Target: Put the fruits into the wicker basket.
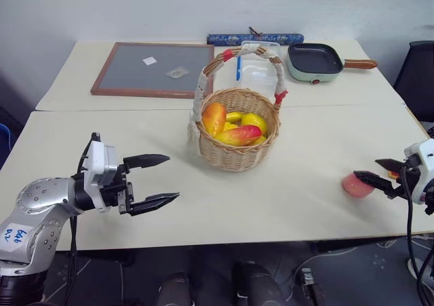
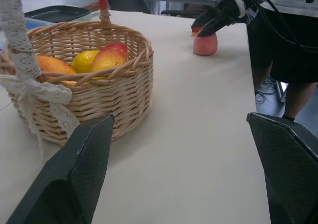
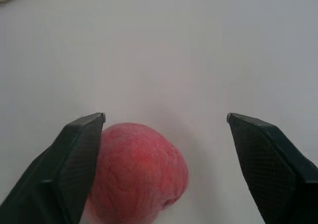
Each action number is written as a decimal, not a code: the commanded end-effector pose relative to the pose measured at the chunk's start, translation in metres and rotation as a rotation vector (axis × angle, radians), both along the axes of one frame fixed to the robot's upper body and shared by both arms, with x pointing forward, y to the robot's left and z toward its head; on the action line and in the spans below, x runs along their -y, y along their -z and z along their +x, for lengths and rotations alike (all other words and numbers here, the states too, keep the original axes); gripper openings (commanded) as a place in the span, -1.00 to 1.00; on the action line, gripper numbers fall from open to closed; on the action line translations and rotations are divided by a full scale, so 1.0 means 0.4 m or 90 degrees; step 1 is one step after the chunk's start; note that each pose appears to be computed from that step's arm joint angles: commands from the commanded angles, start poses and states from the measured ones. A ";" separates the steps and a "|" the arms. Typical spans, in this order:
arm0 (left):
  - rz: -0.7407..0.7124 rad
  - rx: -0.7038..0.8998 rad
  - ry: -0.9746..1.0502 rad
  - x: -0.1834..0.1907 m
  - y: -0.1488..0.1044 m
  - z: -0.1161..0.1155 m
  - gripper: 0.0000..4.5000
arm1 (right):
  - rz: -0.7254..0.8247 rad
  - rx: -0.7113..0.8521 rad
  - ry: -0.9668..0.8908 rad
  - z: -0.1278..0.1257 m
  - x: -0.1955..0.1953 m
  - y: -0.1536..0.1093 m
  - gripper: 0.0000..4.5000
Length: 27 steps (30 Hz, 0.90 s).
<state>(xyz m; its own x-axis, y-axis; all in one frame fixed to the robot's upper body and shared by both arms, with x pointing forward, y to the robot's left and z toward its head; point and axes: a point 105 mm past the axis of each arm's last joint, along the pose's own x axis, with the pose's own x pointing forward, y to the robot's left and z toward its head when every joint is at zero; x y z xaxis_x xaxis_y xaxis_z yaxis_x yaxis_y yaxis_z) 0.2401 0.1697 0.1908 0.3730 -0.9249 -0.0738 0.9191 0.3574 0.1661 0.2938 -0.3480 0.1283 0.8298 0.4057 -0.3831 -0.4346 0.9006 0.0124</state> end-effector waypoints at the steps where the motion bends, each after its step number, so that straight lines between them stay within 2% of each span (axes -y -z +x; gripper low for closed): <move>1: 0.001 0.027 0.011 0.007 -0.028 -0.011 1.00 | 0.034 -0.055 0.011 -0.023 0.000 0.046 0.19; 3: 0.004 0.028 0.010 0.005 -0.029 -0.009 1.00 | 0.047 -0.063 0.007 -0.028 -0.006 0.050 -0.08; 5: 0.006 0.029 0.009 0.003 -0.030 -0.005 1.00 | 0.074 -0.086 -0.006 -0.041 -0.021 0.058 -0.26; 10: 0.009 0.035 0.009 0.001 -0.034 0.003 1.00 | 0.072 -0.090 -0.018 -0.057 -0.039 0.067 -0.26; 12: 0.009 0.036 0.008 0.000 -0.035 0.006 1.00 | 0.061 -0.048 -0.022 -0.050 -0.040 0.052 -0.26; 14: 0.010 0.038 0.007 0.000 -0.035 0.009 1.00 | 0.093 0.005 -0.034 -0.044 -0.048 0.014 -0.29; 17: 0.010 0.040 0.007 0.001 -0.035 0.010 1.00 | 0.115 0.027 -0.048 -0.050 -0.053 -0.013 -0.31; 18: 0.010 0.041 0.006 0.001 -0.035 0.010 1.00 | 0.124 0.045 -0.074 -0.054 -0.068 -0.039 -0.31; 21: 0.010 0.040 0.001 -0.002 -0.034 0.011 1.00 | 0.153 0.089 -0.166 -0.062 -0.146 -0.130 -0.31; 24: 0.010 0.038 -0.002 -0.005 -0.032 0.010 1.00 | 0.168 0.111 -0.220 -0.060 -0.208 -0.179 -0.31; 27: 0.005 0.037 -0.018 -0.015 -0.030 0.012 1.00 | 0.180 0.159 -0.348 -0.047 -0.367 -0.254 -0.31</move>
